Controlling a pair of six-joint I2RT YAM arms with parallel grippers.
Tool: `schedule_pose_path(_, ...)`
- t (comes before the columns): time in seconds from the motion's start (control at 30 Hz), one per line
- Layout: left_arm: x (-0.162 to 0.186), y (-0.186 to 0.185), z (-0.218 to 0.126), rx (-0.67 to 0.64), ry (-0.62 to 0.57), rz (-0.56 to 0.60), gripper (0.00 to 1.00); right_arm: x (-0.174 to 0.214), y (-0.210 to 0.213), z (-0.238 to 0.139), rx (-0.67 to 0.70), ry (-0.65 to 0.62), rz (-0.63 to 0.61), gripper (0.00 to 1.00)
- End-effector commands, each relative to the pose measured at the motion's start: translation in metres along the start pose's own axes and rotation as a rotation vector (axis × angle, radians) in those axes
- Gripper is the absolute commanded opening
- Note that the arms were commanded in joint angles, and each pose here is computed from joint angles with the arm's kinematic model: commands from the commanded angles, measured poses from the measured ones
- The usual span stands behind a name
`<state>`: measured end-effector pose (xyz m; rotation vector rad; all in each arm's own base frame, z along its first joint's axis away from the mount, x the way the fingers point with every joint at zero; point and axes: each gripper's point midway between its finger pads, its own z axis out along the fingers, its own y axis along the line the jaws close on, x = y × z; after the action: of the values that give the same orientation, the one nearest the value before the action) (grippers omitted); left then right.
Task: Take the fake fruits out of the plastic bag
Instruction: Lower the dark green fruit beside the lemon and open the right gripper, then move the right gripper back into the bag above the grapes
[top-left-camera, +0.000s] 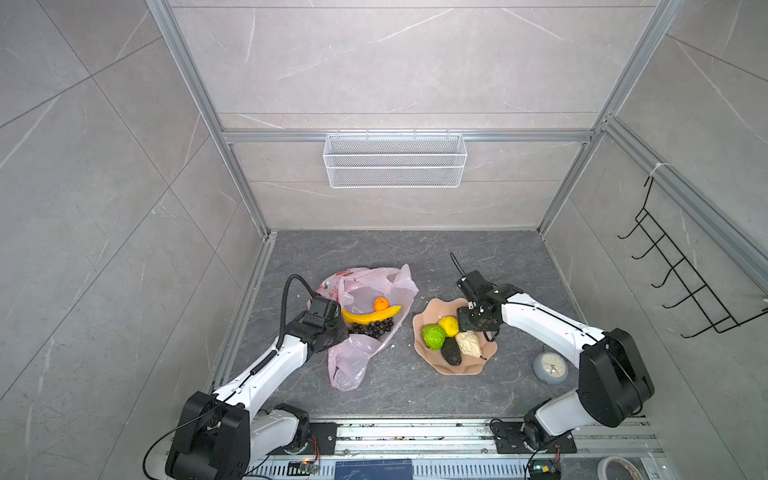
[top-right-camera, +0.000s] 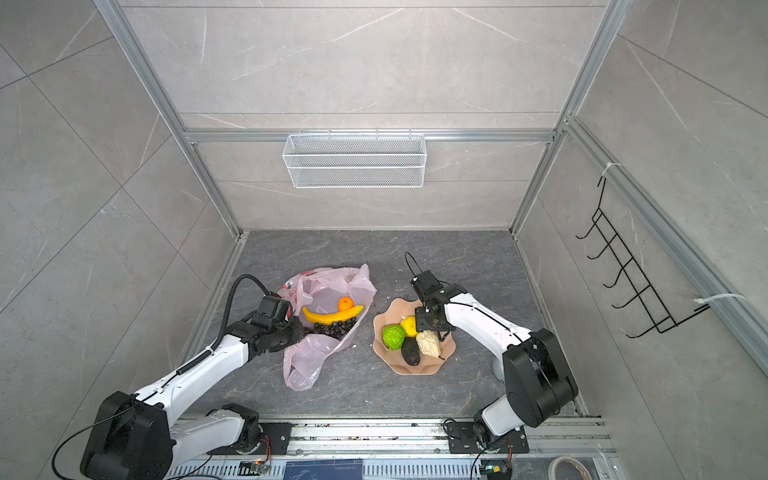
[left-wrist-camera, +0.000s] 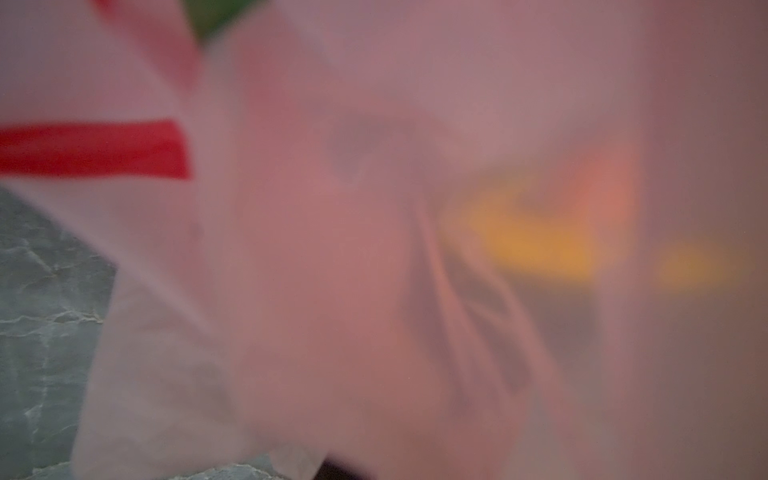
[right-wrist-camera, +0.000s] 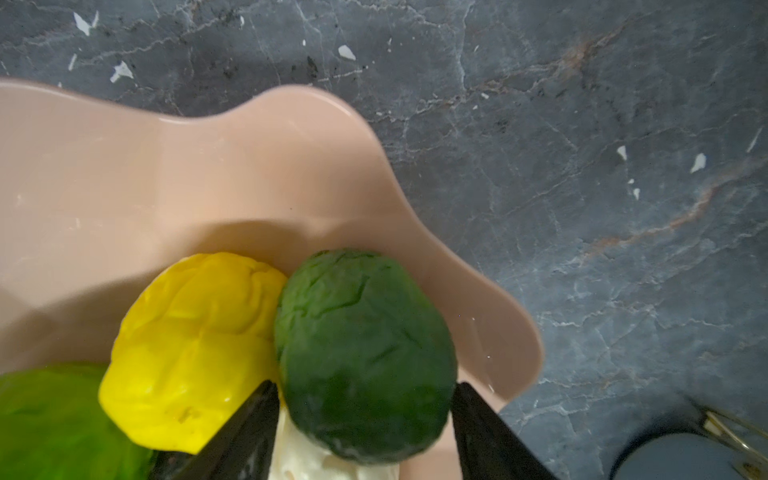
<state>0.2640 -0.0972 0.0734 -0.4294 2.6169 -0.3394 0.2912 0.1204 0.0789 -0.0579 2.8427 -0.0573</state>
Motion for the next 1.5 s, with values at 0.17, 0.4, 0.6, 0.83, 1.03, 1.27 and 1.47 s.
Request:
schedule_pose_path(0.17, -0.004, -0.002, -0.001, 0.006, -0.01, 0.01, 0.12, 0.0, -0.003, -0.01, -0.006, -0.013, 0.0, 0.7)
schedule_pose_path(0.4, -0.01, -0.014, -0.009, 0.004, -0.045, 0.071, 0.07, -0.007, 0.013, -0.066, -0.129, -0.127, 0.046, 0.67)
schedule_pose_path(0.6, -0.013, -0.044, -0.017, 0.011, -0.091, 0.182, 0.05, -0.01, 0.096, -0.134, -0.326, -0.303, -0.061, 0.63)
schedule_pose_path(0.83, -0.009, -0.055, -0.016, 0.012, -0.093, 0.21, 0.05, -0.013, 0.205, -0.159, -0.503, -0.322, -0.173, 0.58)
schedule_pose_path(1.03, -0.002, -0.047, -0.013, 0.0, -0.076, 0.18, 0.05, -0.032, 0.25, -0.105, -0.401, -0.235, -0.199, 0.56)
schedule_pose_path(1.27, 0.007, -0.051, -0.009, 0.046, -0.052, 0.141, 0.06, -0.06, 0.262, -0.046, -0.262, -0.196, -0.208, 0.5)
schedule_pose_path(1.47, 0.008, -0.051, -0.009, 0.049, -0.052, 0.143, 0.06, -0.082, 0.256, -0.007, -0.213, -0.163, -0.171, 0.4)
